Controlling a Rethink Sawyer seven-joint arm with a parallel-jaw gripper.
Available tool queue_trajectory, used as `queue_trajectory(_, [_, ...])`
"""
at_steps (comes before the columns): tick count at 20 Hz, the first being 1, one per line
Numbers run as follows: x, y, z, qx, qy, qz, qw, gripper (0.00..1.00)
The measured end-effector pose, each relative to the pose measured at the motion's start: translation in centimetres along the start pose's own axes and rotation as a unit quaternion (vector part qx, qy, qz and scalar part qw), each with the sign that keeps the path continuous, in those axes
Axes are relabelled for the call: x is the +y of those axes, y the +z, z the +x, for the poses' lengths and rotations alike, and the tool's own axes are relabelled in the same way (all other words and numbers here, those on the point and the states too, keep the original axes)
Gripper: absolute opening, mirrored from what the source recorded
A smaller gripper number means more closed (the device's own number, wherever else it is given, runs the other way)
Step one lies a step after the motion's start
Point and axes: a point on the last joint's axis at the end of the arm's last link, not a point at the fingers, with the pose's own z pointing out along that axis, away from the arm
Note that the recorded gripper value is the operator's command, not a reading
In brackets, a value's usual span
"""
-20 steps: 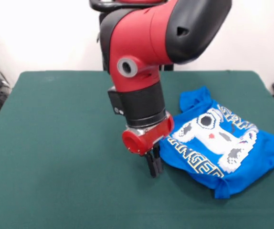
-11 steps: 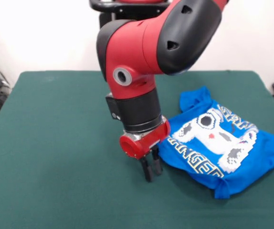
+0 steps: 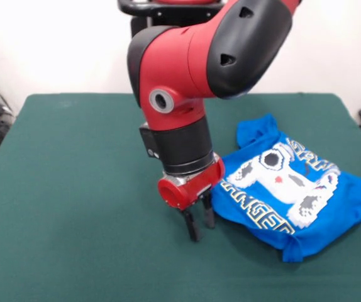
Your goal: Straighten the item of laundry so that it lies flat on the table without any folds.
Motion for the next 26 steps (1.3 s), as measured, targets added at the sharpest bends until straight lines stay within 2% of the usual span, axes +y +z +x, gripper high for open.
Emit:
queue_trajectory(9, [0.0, -0.1, -0.3, -0.002, -0.001, 0.001, 1.0, 0.0])
queue_trajectory(26, [0.8, -1.4, -3.8, -0.02, -0.019, 0.005, 0.9996, 0.0])
